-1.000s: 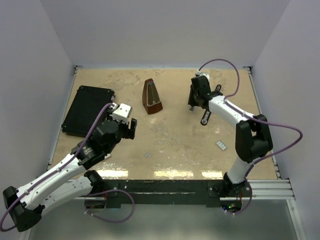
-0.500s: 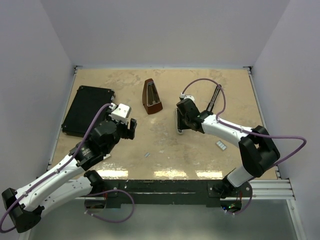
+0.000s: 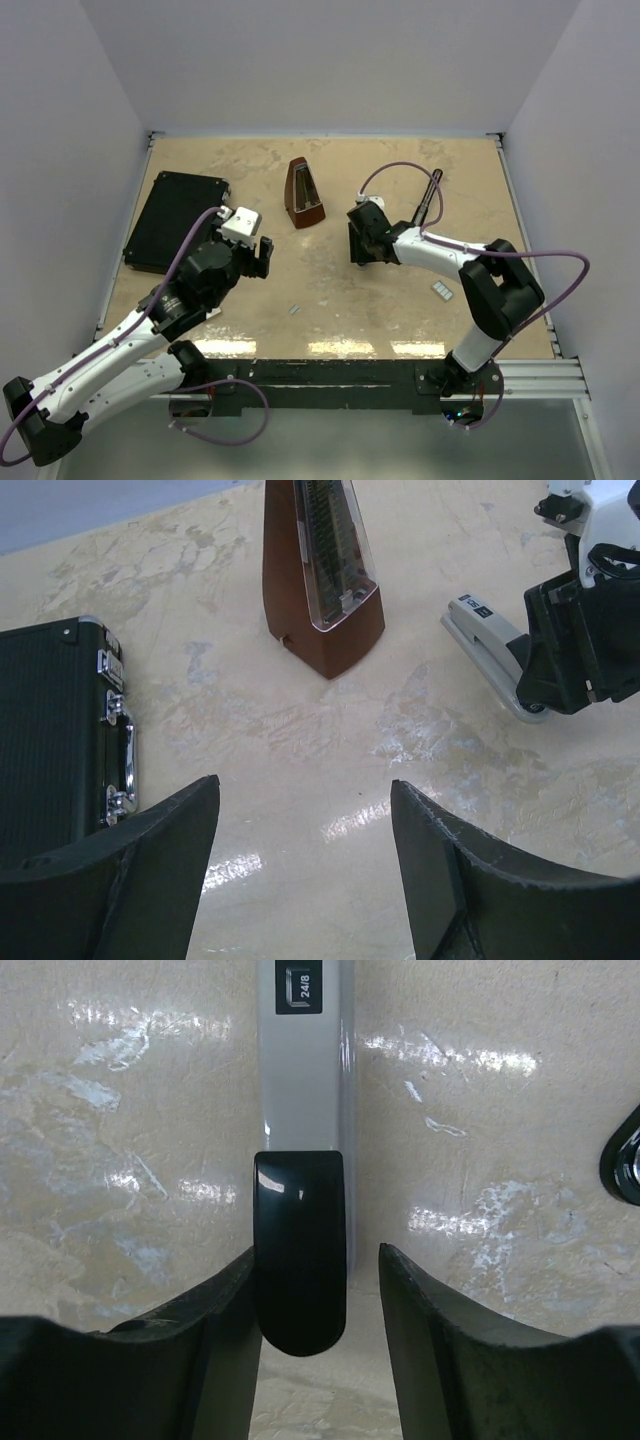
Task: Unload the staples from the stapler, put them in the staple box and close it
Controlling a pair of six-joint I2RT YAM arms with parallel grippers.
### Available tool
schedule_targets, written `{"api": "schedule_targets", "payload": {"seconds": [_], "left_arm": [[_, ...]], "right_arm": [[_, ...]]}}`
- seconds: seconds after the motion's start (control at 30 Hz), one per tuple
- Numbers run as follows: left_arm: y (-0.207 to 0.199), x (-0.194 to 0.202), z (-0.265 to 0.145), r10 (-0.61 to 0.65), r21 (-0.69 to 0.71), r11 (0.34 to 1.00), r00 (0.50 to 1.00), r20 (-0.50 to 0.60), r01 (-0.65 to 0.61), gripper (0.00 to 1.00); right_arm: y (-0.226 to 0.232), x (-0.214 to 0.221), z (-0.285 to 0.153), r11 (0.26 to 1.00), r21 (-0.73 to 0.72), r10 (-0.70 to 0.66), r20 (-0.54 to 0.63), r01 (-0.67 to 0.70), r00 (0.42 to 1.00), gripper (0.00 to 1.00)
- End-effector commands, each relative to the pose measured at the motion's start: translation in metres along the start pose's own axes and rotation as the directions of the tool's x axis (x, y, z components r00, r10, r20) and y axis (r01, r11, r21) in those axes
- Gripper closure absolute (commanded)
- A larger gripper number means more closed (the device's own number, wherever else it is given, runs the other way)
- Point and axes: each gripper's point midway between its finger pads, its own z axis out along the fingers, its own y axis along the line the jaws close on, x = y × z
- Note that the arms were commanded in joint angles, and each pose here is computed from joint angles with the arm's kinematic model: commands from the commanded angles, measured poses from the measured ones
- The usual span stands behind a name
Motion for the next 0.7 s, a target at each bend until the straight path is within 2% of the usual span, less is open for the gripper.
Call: {"api": "schedule_targets", "payload": {"seconds": [0.0,0.03,0.1,0.13,0.23,0.37,0.4,0.47,0.5,0.6,0.67], "left_arm": [[-0.001,-0.009,0.002,0.005,0.003,1.000,0.999,0.035,-0.005,0.27],[-0.001,-0.009,0.002,0.005,0.003,1.000,0.999,0.035,-0.005,0.27],[-0.001,-0.009,0.002,0.002,0.005,1.000,0.999,0.032,-0.002,0.29],[-0.002,-0.008,0.001,-0.005,0.009,1.000,1.000,0.029,0.004,0.30],[-0.009,-0.012,-0.001,-0.071,0.039,0.997,0.997,0.040,0.070,0.37],[-0.042,-0.019,-0.005,-0.247,0.181,0.952,0.969,-0.016,0.245,0.41],[-0.052,-0.024,-0.005,-0.336,0.210,0.919,0.941,-0.033,0.335,0.41],[-0.068,-0.023,-0.002,-0.411,0.249,0.873,0.908,-0.085,0.419,0.44],[-0.076,-0.030,-0.001,-0.495,0.268,0.823,0.864,-0.096,0.501,0.44],[-0.102,-0.040,0.001,-0.579,0.370,0.720,0.802,-0.146,0.587,0.43],[-0.114,-0.043,0.007,-0.582,0.404,0.696,0.796,-0.167,0.594,0.40]], "right_arm": [[0.006,-0.027,-0.002,1.000,0.017,0.010,0.071,-0.011,0.997,0.54],[0.006,-0.029,-0.002,1.000,0.022,0.010,0.075,-0.012,0.997,0.66],[0.006,-0.036,-0.008,1.000,0.026,0.012,0.095,-0.015,0.995,0.77],[0.005,-0.039,-0.012,1.000,0.022,0.017,0.106,-0.020,0.994,0.86],[0.007,-0.053,-0.033,0.999,-0.012,0.035,0.152,-0.033,0.988,0.99],[0.017,-0.069,-0.071,0.992,-0.124,0.063,0.211,-0.037,0.975,1.00],[0.022,-0.064,-0.075,0.986,-0.165,0.066,0.199,-0.033,0.978,1.00],[0.027,-0.067,-0.088,0.974,-0.223,0.092,0.218,-0.042,0.972,1.00],[0.033,-0.063,-0.100,0.958,-0.282,0.118,0.213,-0.055,0.970,1.00],[0.047,-0.063,-0.126,0.906,-0.416,0.182,0.228,-0.073,0.957,1.00],[0.060,-0.067,-0.146,0.852,-0.521,0.217,0.248,-0.059,0.944,1.00]]}}
